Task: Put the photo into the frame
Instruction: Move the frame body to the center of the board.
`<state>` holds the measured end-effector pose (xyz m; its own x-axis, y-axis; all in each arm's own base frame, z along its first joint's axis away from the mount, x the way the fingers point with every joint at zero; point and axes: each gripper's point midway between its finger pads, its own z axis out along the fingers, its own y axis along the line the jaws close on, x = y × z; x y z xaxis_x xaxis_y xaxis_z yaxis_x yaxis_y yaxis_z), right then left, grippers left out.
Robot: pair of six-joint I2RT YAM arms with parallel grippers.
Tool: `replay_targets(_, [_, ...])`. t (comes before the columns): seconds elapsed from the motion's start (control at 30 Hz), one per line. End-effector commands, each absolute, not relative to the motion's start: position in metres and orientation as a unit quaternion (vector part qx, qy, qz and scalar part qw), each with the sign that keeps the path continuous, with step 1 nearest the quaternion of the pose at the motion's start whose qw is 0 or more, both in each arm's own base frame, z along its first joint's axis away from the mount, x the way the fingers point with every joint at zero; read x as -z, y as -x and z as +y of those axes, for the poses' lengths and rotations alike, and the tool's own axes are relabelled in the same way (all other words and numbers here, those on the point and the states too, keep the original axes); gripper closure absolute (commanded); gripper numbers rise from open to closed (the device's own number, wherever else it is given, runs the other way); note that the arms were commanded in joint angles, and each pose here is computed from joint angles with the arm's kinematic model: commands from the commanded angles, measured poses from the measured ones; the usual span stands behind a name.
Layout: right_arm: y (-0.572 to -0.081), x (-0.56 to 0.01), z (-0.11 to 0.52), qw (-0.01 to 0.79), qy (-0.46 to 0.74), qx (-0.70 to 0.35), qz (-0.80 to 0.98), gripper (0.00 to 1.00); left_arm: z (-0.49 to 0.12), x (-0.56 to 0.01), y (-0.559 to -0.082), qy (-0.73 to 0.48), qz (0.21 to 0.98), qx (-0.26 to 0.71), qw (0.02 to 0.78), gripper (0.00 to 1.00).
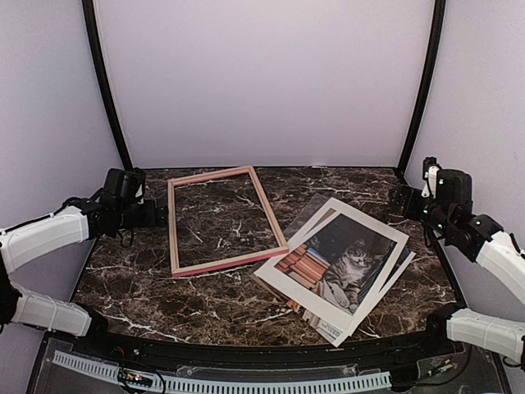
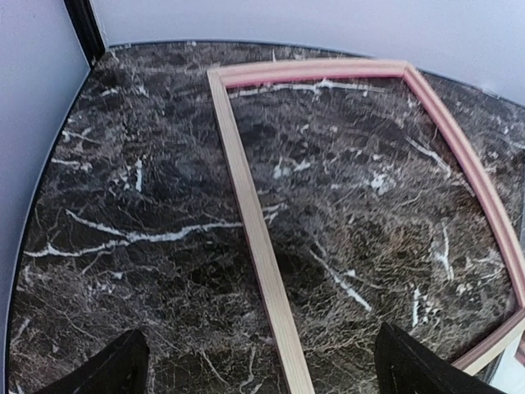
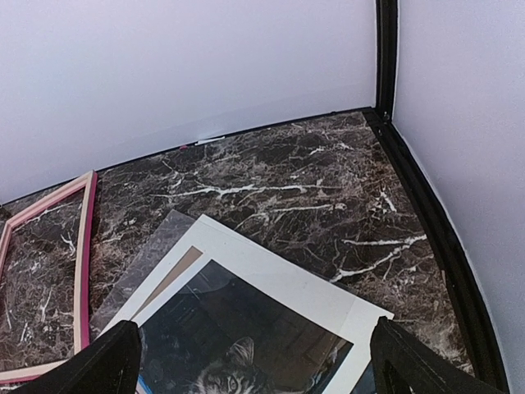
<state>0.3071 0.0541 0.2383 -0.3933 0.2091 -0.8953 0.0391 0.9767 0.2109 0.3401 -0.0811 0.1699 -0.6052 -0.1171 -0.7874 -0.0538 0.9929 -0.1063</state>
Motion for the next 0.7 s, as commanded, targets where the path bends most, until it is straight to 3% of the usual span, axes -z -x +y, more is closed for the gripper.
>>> replay_targets(0.0, [-0.299,-0.225,0.053,0.532,-0.086,-0.091,0.837,0.01,-0.095,-0.150,-0.353,0.030,0.914,0.038,0.402,0.01])
replay_targets(0.1, [-0.299,-0.220,0.058,0.531,-0.079,-0.104,0.837,0.01,-0.104,-0.126,-0.372,0.006,0.930,0.030,0.367,0.06])
replay_targets(0.3, [-0.300,-0.216,0.069,0.523,-0.065,-0.128,0.840,0.01,-0.104,-0.079,-0.405,-0.010,0.961,0.005,0.276,0.24])
replay_targets(0.67, [-0.292,-0.204,0.074,0.517,-0.061,-0.148,0.841,0.01,-0.087,-0.028,-0.430,0.002,0.976,-0.014,0.219,0.39])
